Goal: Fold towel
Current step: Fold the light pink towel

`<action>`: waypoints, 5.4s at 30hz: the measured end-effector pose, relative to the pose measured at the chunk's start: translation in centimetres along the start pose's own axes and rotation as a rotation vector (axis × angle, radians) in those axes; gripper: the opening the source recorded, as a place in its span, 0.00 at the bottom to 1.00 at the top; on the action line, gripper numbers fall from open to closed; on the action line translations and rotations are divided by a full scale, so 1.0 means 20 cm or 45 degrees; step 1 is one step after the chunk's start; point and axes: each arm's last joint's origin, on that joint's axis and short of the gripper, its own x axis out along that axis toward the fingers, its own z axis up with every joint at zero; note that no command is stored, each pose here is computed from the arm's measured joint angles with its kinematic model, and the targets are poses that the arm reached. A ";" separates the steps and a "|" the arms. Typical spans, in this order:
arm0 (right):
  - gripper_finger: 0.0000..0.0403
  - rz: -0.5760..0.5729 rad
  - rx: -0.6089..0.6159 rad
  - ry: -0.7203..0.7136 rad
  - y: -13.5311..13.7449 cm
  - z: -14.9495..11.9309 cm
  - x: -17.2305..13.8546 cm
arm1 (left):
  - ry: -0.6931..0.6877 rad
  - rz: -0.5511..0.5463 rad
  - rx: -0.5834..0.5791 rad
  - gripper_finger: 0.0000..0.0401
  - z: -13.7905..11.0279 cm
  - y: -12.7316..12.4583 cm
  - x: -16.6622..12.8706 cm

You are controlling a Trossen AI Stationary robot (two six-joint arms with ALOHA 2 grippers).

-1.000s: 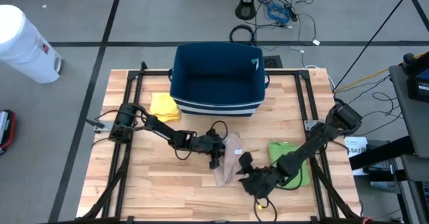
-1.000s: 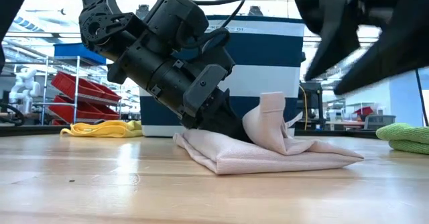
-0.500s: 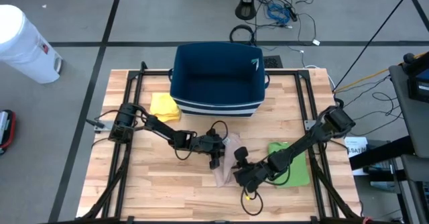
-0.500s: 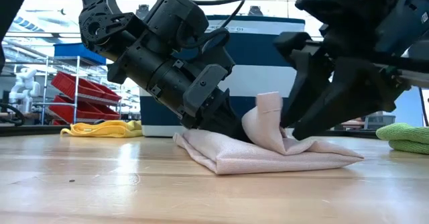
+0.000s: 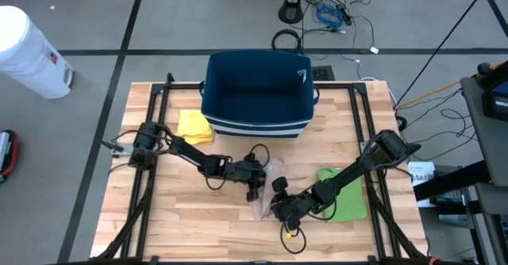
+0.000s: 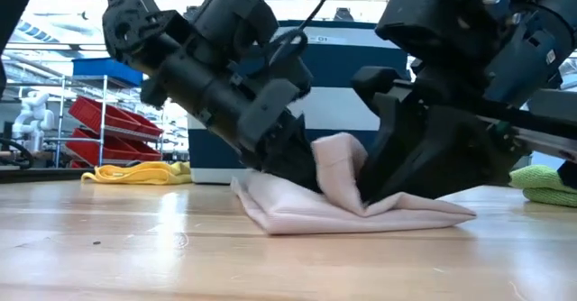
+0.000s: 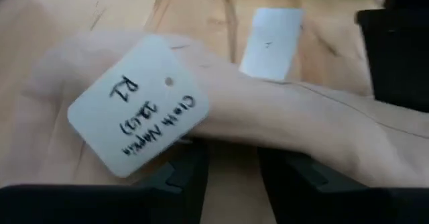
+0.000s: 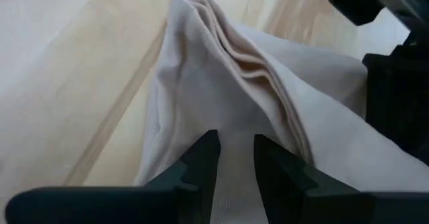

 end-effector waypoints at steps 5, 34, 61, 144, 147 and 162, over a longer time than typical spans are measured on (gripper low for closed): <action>0.22 -0.006 0.014 -0.009 0.01 0.00 0.02 | -0.039 -0.033 0.053 0.34 0.06 -0.05 -0.05; 0.22 0.000 -0.057 -0.053 0.01 0.01 0.03 | -0.088 -0.074 0.175 0.34 0.19 -0.20 -0.16; 0.22 -0.082 -0.021 -0.029 -0.02 0.00 0.04 | 0.001 -0.398 0.231 0.34 0.10 -0.48 -0.24; 0.22 0.267 0.164 -0.372 -0.13 0.14 0.00 | 0.403 -0.109 0.256 0.34 0.04 -0.42 -0.42; 0.22 0.155 0.135 -0.250 -0.16 0.12 -0.04 | 0.395 -0.101 0.258 0.34 0.04 -0.42 -0.42; 0.22 -0.060 0.118 0.140 -0.27 -0.02 -0.07 | 0.350 -0.147 0.184 0.34 -0.04 -0.36 -0.21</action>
